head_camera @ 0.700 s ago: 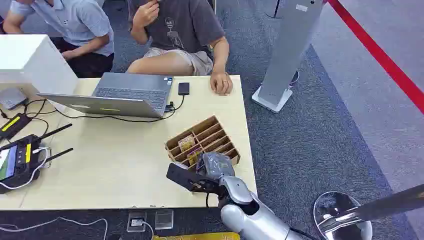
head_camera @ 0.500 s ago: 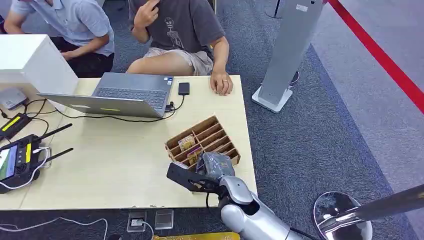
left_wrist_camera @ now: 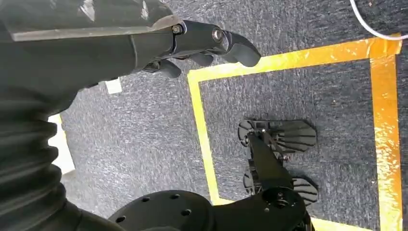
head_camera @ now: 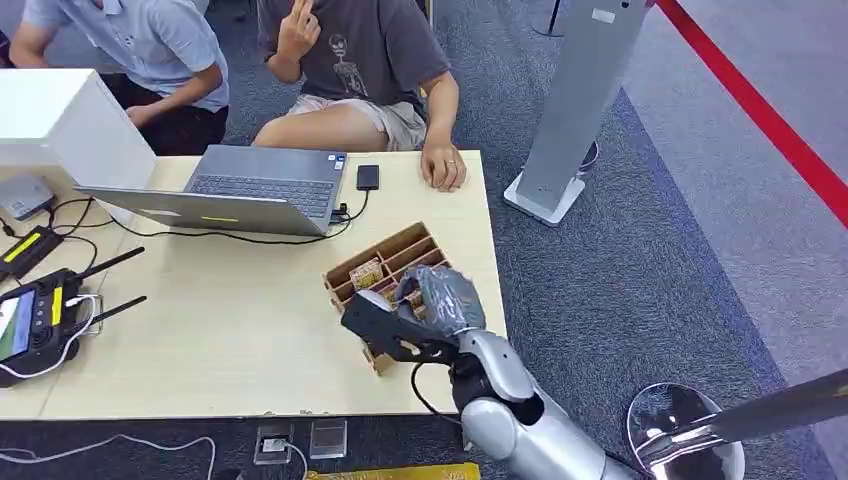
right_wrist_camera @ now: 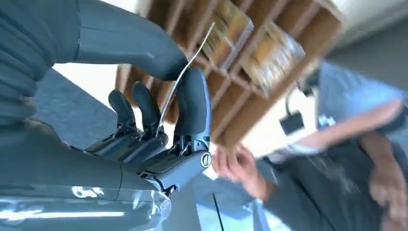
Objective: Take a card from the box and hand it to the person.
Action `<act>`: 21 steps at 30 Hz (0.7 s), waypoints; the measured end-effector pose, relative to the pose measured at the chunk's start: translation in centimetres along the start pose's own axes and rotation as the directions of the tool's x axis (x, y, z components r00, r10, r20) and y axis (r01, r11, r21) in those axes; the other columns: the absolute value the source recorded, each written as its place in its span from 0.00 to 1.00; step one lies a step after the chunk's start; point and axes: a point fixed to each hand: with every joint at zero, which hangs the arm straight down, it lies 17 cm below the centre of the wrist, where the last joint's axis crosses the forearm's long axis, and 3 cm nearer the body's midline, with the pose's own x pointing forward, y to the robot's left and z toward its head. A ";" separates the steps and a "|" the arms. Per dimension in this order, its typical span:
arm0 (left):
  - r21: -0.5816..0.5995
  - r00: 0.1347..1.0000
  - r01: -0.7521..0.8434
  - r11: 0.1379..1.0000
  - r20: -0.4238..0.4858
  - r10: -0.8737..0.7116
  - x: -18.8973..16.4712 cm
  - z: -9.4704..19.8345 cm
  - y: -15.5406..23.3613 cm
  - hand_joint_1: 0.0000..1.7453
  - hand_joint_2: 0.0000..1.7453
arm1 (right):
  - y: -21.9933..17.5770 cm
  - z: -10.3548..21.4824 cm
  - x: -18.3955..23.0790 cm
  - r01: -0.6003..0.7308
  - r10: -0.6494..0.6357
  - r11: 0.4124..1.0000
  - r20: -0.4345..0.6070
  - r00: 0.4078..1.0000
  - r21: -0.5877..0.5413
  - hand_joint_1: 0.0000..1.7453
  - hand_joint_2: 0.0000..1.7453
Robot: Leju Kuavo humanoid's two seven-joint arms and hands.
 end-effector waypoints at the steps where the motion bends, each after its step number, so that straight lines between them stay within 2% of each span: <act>1: 0.000 1.000 0.000 1.000 0.000 0.000 0.0 0.0 0.0 0.00 1.00 | -0.6 0.1 0.2 0.006 -0.006 1.000 0.009 1.000 -0.012 0.77 1.00; 9: 0.000 1.000 -0.003 1.000 0.004 0.003 0.1 0.0 0.0 0.00 1.00 | -5.0 0.8 1.9 0.067 -0.056 0.991 0.095 0.994 -0.114 0.77 1.00; 14: -0.001 1.000 0.008 1.000 0.015 -0.008 0.3 0.0 0.0 0.00 1.00 | -8.3 1.4 4.3 0.100 -0.036 0.966 0.257 0.966 -0.240 0.77 1.00; 21: -0.008 0.999 0.039 0.999 0.037 -0.038 0.8 0.0 -0.2 0.00 1.00 | -8.7 -2.1 6.1 0.138 -0.033 0.957 0.376 0.926 -0.254 0.77 1.00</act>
